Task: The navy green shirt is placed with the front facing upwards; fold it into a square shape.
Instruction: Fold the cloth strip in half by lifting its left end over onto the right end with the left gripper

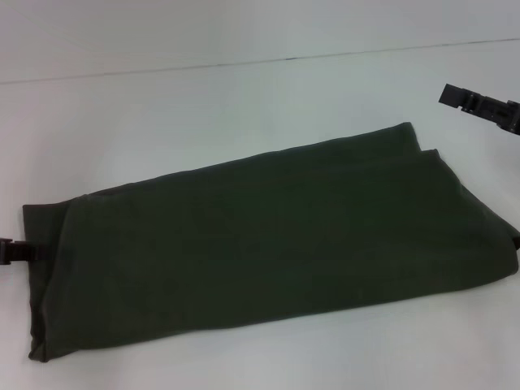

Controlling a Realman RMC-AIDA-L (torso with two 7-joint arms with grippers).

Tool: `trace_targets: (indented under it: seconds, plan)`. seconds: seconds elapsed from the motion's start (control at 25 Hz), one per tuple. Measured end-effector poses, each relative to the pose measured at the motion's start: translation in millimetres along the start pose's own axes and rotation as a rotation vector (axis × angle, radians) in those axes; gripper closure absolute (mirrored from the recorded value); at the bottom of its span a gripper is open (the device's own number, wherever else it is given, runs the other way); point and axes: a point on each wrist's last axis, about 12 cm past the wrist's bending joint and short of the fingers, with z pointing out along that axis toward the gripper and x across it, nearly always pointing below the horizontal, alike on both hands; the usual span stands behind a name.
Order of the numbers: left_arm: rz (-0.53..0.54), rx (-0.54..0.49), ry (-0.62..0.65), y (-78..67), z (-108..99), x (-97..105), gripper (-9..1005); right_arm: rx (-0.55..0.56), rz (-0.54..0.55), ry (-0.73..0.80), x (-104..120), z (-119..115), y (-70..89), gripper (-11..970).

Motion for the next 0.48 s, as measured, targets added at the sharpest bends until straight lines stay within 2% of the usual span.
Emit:
trace_targets:
  seconds: [0.16,0.48]
  plan:
    - [-0.001,-0.007,-0.003,0.7,-0.1,-1.1,550,-0.003,-0.004,-0.001,-1.8,0.5,0.2,49]
    - [0.009,-0.04,0.007,2.2,3.7,-1.2,302,0.001,-0.004,-0.008,-2.9,-1.1,-0.3,49]
